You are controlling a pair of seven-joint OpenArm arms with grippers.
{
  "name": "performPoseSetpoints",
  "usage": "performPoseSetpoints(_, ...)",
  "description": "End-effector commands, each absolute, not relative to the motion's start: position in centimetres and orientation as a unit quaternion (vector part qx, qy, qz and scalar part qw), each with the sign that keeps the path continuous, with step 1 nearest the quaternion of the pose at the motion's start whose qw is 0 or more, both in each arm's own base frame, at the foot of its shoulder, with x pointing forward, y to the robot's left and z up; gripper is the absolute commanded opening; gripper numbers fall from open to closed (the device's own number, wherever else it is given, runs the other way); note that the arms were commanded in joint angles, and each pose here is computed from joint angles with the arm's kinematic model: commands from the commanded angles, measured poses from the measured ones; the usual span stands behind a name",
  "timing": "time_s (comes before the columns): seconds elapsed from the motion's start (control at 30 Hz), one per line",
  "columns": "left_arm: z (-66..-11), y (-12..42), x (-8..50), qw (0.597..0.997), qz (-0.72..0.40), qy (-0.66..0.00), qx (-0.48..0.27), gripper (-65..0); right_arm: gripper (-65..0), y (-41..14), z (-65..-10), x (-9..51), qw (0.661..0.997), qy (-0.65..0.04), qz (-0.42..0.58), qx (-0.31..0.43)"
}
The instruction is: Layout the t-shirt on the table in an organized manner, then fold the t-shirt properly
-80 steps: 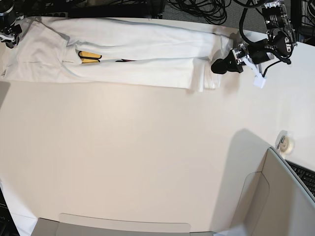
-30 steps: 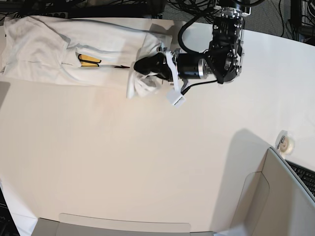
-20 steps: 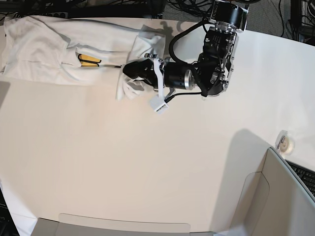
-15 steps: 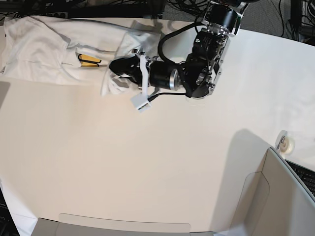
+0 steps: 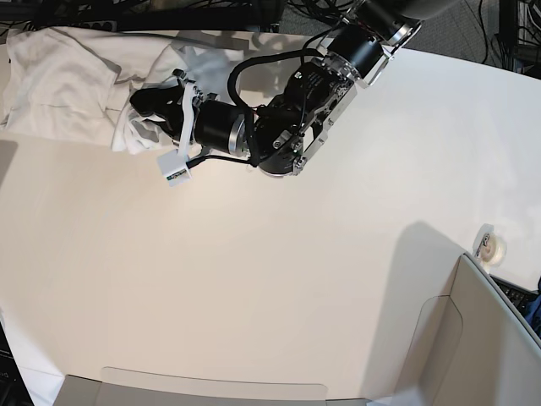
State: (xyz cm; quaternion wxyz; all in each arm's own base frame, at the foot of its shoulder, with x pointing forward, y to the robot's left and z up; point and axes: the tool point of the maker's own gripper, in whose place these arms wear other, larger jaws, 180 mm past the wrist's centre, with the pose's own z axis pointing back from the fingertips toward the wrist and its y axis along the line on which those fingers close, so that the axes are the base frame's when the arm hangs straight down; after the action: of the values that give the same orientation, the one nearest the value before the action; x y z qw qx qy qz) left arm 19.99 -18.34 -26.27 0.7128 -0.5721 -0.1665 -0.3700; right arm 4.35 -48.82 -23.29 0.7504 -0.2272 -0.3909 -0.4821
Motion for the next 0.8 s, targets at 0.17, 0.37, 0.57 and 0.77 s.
performPoseSetpoints(0.17,-26.7,-19.8,20.6,0.711,-0.348,-0.167,-0.588,-65.0,-52.4,-49.4,-21.7,4.4,0.745,-0.406,-0.469,-0.247)
performPoseSetpoints(0.37,-27.0,-20.2,20.3,0.71,-0.344,-0.165,-0.592,-63.5,-52.4,-49.3,-22.0,4.6,0.747,-0.404,-0.468,-0.244)
performPoseSetpoints(0.57,-26.2,-21.1,20.0,0.701,-0.333,-0.166,-0.608,-34.5,-52.4,-49.2,-22.0,4.7,0.748,-0.405,-0.468,-0.241)
performPoseSetpoints(0.77,-25.6,-21.6,19.9,0.693,-0.309,-0.179,-0.626,-29.4,-52.4,-49.2,-22.0,4.7,0.748,-0.405,-0.468,-0.241)
